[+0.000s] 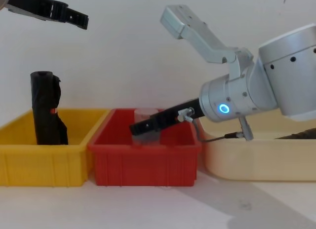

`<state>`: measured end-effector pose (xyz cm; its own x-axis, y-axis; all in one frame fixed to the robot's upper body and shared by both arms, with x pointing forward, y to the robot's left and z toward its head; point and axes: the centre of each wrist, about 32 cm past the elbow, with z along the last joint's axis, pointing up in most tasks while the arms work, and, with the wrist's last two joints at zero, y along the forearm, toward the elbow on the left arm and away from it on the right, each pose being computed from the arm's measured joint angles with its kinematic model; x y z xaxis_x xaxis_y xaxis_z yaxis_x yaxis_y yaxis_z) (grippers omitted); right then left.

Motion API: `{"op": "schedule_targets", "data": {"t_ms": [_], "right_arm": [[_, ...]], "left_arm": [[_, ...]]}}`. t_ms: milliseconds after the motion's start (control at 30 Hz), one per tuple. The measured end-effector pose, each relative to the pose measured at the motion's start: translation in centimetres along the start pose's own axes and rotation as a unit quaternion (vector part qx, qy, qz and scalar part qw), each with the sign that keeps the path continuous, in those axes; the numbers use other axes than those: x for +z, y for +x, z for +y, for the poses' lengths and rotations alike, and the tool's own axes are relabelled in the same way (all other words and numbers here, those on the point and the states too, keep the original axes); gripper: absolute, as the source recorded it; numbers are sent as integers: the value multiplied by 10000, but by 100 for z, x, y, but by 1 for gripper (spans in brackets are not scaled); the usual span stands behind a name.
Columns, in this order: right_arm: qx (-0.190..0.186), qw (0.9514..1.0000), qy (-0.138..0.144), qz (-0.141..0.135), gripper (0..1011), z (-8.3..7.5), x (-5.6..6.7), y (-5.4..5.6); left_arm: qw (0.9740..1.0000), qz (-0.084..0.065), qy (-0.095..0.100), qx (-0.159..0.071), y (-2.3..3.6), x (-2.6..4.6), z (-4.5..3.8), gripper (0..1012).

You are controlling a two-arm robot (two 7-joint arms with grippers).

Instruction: Pick up the garbage bag with the one hand and transfer it to the other hand.

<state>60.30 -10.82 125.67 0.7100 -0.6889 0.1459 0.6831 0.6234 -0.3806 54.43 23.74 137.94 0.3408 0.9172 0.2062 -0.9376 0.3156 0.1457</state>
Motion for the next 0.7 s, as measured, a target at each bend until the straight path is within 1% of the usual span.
{"op": "schedule_targets", "data": {"t_ms": [400, 700], "right_arm": [[-45, 9999, -154, -37, 1001, 33, -74, 69], [-11, 9997, -228, -46, 1001, 63, -111, 82]], "left_arm": [[10000, 0, 0, 0, 0, 0, 0, 1001], [10000, 0, 0, 0, 0, 0, 0, 1001]]}}
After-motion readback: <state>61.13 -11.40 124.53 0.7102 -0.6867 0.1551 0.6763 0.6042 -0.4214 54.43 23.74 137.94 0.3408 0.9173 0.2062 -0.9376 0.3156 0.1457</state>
